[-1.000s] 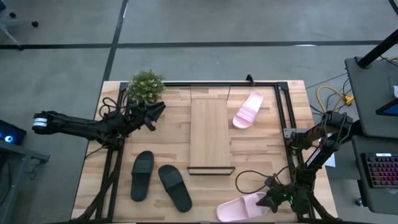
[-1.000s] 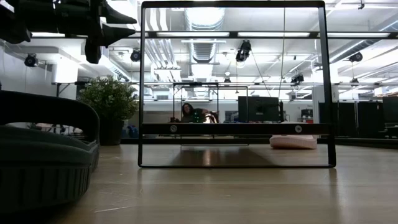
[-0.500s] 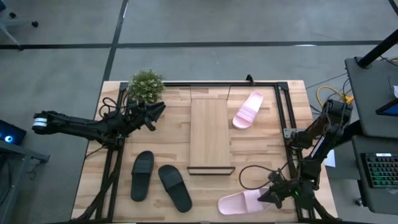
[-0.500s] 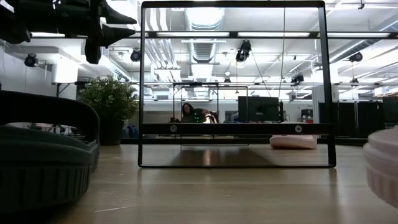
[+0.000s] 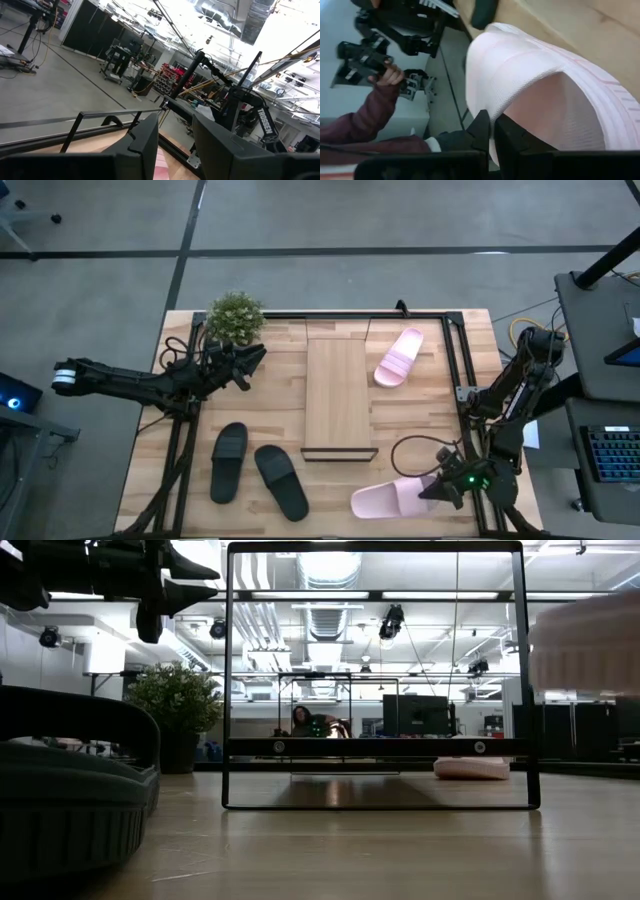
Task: Pick and place slides into the shelf
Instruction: Put the bottom pink slide on the shelf
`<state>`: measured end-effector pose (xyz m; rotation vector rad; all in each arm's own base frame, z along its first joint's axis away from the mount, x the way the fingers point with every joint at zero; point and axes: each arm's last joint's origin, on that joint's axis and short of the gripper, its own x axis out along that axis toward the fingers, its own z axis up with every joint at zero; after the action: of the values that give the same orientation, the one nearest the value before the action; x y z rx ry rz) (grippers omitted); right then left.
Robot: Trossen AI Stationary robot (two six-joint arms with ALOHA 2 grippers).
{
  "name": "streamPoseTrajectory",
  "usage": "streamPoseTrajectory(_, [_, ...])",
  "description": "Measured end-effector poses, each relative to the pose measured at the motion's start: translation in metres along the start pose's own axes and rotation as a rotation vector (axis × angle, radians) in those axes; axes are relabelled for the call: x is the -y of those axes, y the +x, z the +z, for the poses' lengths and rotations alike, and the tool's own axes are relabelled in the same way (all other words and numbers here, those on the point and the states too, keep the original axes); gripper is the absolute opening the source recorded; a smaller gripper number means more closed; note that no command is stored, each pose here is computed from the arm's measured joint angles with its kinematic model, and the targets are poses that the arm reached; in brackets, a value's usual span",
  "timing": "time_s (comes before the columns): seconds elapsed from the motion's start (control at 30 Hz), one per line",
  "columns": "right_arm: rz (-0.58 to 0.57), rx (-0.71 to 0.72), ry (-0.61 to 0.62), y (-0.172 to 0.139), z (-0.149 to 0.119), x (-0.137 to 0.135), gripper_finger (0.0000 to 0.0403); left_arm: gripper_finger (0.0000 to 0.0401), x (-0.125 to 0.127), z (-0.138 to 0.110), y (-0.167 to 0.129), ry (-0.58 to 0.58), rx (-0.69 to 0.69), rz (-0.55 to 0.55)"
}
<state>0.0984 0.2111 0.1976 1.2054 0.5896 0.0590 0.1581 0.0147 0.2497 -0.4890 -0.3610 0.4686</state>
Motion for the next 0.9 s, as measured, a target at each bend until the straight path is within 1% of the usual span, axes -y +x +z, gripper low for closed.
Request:
streamPoseTrajectory(0.17, [0.091,0.051,-0.024,-0.012,0.009,-0.025,0.0008,0.0107,0.000,0.000,0.000,0.001,-0.001,0.000])
streamPoseTrajectory(0.37, [0.152,0.137,-0.064,-0.024,0.025,-0.048,0.0008,0.0107,0.000,0.000,0.000,-0.002,-0.001,0.001])
streamPoseTrajectory(0.63, [0.156,0.206,-0.093,-0.036,0.052,-0.075,0.0008,0.0107,0.000,0.000,0.000,-0.005,-0.001,0.000])
streamPoseTrajectory(0.8, [0.124,0.268,-0.142,-0.047,0.076,-0.091,0.0008,0.0107,0.000,0.000,0.000,-0.006,0.001,-0.001])
streamPoseTrajectory(0.9, [0.082,0.318,-0.173,-0.053,0.093,-0.096,0.0008,0.0107,0.000,0.000,0.000,-0.006,0.001,-0.001])
